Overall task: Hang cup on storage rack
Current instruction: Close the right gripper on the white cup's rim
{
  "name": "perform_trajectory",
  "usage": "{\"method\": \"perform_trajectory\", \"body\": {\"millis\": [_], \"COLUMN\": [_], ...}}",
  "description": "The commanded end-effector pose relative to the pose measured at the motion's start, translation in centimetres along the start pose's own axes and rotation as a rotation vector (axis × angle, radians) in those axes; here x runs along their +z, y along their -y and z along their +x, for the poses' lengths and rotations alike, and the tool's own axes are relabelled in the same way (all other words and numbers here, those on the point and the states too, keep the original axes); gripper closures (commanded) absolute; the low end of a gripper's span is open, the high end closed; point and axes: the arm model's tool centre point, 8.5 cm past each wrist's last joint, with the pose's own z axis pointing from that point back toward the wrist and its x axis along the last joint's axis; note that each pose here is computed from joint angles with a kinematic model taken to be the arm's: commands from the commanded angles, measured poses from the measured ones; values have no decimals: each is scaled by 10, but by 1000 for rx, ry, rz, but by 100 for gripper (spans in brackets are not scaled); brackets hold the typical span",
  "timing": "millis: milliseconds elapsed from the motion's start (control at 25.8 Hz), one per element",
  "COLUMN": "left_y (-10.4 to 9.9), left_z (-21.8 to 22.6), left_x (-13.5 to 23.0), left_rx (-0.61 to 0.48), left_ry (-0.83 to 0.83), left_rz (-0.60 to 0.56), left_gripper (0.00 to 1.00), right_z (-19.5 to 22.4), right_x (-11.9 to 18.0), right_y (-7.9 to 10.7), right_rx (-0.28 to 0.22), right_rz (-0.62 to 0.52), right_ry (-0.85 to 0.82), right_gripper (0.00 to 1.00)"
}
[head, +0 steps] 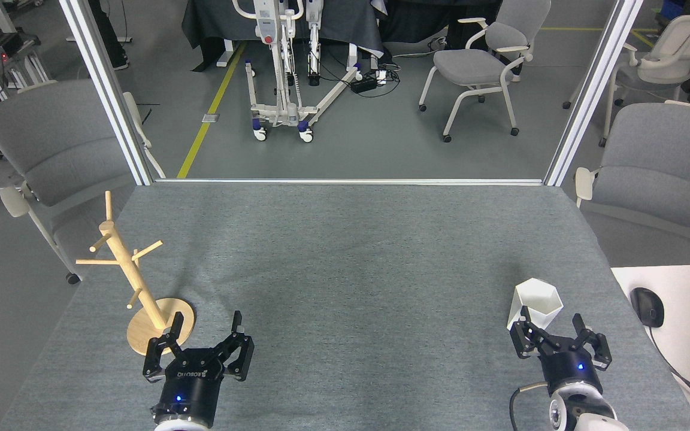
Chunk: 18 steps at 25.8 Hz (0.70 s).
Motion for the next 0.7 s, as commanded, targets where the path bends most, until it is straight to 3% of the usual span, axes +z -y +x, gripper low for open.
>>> {"method": "perform_trajectory", "body": {"millis": [0,659], "left_y": [0,9], "left_z": [0,-1], "left_x": [-1,-1], "left_rx": [1,4], "left_ry": [0,-6], "left_rz": [-1,-27], "left_gripper": [0,1], "right_z": [1,17], "right_x": [-3,-6], "right_y": [1,-2], "right_rx": [0,-25], "right_rz": [0,11], "right_ry": [-7,2], "right_gripper": [1,1]}}
